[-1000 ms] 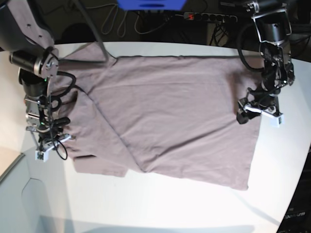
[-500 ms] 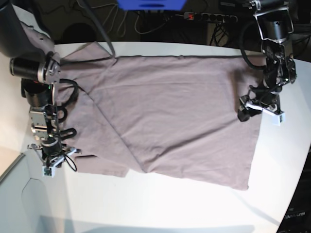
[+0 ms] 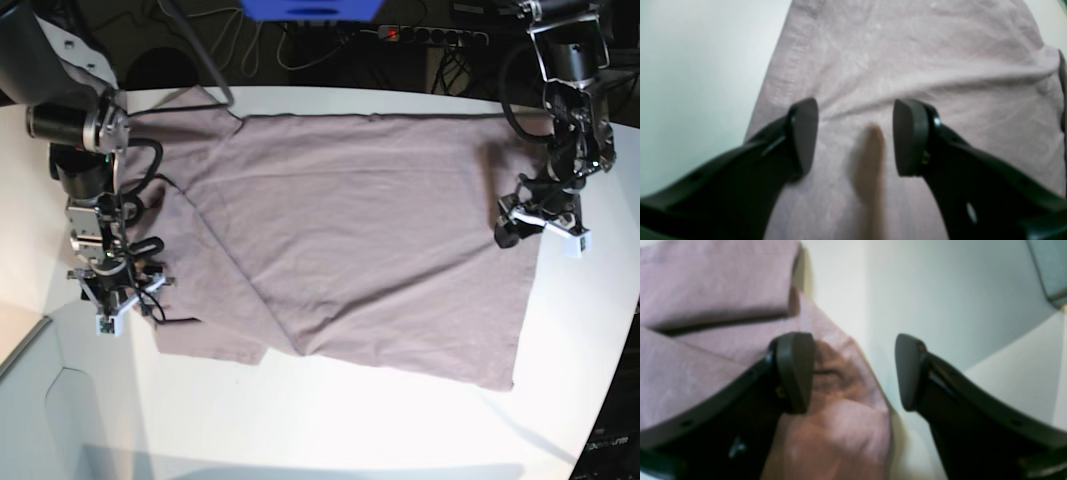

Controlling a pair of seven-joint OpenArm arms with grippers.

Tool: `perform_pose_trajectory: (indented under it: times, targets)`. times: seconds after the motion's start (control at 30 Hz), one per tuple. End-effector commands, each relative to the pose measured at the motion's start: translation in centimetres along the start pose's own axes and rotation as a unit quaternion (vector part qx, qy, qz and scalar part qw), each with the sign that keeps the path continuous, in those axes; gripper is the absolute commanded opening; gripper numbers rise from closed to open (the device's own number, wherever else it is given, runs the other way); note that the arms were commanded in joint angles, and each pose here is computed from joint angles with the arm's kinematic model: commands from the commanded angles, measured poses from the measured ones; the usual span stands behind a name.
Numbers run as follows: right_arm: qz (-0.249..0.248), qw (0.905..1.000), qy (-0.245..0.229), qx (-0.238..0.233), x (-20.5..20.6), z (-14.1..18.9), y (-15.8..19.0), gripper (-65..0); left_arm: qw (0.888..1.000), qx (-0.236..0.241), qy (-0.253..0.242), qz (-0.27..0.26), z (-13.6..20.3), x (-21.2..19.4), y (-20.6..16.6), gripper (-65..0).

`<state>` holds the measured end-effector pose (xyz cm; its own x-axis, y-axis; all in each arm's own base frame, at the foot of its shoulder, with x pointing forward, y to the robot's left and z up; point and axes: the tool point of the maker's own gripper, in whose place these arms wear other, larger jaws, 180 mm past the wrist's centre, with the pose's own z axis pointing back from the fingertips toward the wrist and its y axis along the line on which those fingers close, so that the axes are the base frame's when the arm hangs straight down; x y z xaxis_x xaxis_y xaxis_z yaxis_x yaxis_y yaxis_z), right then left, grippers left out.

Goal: Layout the t-shirt on the table in an organized manner, then fold the t-shirt properly
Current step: 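Grasp the shirt's side with the right gripper and drag it outward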

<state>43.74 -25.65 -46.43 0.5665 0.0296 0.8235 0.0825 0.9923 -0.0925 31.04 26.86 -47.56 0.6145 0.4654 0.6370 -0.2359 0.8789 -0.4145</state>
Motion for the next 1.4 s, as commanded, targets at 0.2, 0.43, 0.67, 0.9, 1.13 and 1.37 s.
perform_pose_trajectory:
  times: [0.2,0.43,0.67,0.9,1.13,1.37]
  targets:
    - [0.001,0.9999,-0.001,0.016,0.6,-0.3,1.6,-30.9,0.998,0.04,0.056,-0.008,0.5,-2.6,2.0,-28.8]
    - [-0.009,0.9997,0.011,0.021,0.4,-0.7,2.1,-65.0,0.998,0.04,0.057,-0.008,0.5,-2.6,2.1,-28.8]
    - [-0.006,0.9996,-0.028,0.008,4.6,-1.1,0.4,-65.0,0.998,0.041,0.057,-0.009,0.5,-2.6,2.1,-28.8]
    - [0.003,0.996,-0.089,-0.006,9.6,-0.7,-0.5,-65.0,0.998,0.041,0.056,-0.011,0.6,-2.4,2.2,-28.8]
    - [-0.018,0.9924,-0.113,-0.045,12.0,-0.6,-2.3,-65.0,0.997,0.042,0.057,-0.011,0.6,-2.5,2.2,-28.8]
    - [-0.037,0.9887,-0.131,-0.063,14.1,-0.5,-3.3,-65.0,0.997,0.042,0.057,-0.011,0.6,-2.6,2.3,-28.8]
